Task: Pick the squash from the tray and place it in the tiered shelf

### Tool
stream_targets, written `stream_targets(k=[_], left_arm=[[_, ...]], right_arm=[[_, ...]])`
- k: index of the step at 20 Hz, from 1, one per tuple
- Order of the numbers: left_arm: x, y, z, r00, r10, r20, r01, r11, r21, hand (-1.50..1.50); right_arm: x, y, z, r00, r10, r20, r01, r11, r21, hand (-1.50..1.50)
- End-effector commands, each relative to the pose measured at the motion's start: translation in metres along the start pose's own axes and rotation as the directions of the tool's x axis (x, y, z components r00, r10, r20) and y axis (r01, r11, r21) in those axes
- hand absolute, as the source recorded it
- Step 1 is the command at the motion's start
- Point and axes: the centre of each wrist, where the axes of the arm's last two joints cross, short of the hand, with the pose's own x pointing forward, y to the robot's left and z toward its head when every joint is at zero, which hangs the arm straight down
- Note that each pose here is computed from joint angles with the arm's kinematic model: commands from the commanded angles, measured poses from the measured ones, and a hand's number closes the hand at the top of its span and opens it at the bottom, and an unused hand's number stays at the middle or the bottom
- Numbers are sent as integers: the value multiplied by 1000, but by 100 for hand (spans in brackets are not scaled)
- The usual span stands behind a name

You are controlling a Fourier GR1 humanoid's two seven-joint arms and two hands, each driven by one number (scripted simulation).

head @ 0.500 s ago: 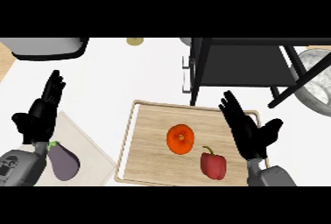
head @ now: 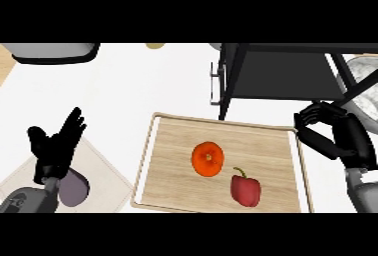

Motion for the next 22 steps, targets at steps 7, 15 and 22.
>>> stream_targets(k=[7, 15, 22], left_arm=[[-20, -4, 10, 980, 64, -188, -78, 995, -67, 0], [-18, -7, 16, 982, 62, -179, -75, 995, -70, 0], [-2, -19, 8, 982, 51, -179, -70, 993, -99, 0]], right_arm=[[17, -13, 37, 998, 37, 55, -47, 979, 198, -150], [99, -23, 50, 986, 152, 62, -164, 889, 428, -150], [165, 9, 60, 955, 296, -39, -257, 880, 399, -150]])
